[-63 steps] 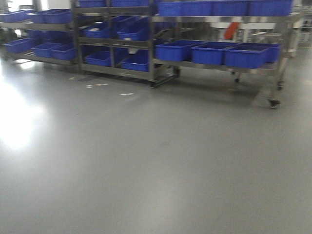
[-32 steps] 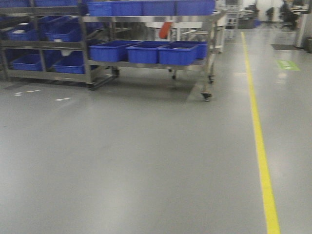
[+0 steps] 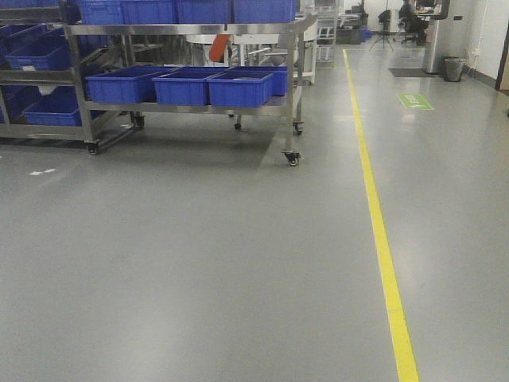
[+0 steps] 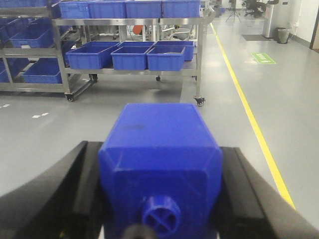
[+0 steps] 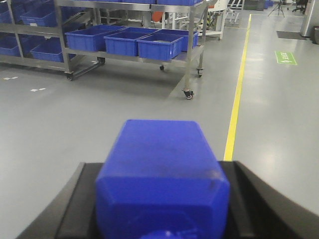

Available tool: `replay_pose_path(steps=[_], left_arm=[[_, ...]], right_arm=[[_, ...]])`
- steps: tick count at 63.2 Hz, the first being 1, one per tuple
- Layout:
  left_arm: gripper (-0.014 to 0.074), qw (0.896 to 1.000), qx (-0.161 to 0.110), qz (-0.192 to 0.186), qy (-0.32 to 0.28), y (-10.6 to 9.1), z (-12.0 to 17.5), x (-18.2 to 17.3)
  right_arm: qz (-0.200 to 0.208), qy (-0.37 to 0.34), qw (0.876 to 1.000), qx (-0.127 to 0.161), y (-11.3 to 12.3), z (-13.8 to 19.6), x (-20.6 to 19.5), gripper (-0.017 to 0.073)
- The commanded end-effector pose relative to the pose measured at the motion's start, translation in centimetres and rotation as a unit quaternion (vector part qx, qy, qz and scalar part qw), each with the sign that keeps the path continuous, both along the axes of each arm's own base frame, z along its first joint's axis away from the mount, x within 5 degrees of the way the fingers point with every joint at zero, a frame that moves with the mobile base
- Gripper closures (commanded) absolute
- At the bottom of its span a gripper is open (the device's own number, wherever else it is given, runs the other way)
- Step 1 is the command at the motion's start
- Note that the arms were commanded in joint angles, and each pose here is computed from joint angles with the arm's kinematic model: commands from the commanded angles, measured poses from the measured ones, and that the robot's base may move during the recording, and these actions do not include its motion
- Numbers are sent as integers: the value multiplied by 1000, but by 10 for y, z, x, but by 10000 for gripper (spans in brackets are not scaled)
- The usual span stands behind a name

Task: Pick and sort blue part to right shelf
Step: 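Drive the base away from the table holding both parts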

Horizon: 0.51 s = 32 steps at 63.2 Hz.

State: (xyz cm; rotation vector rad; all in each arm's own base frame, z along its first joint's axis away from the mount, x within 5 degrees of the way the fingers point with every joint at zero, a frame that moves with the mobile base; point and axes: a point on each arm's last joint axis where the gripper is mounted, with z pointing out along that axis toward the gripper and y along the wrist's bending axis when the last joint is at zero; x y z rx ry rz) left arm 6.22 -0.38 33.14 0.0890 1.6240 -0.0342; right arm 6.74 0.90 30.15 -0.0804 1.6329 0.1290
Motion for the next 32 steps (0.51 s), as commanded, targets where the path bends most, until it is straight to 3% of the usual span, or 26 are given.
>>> replay_pose_path(steps=[1, 32], left_arm=[[280, 999, -5, -5, -53, -1, 17, 0], [280, 999, -5, -5, -53, -1, 17, 0]], right_arm=[[-3, -57, 998, 4, -1, 18, -1, 95], [-3, -57, 998, 4, -1, 18, -1, 95]])
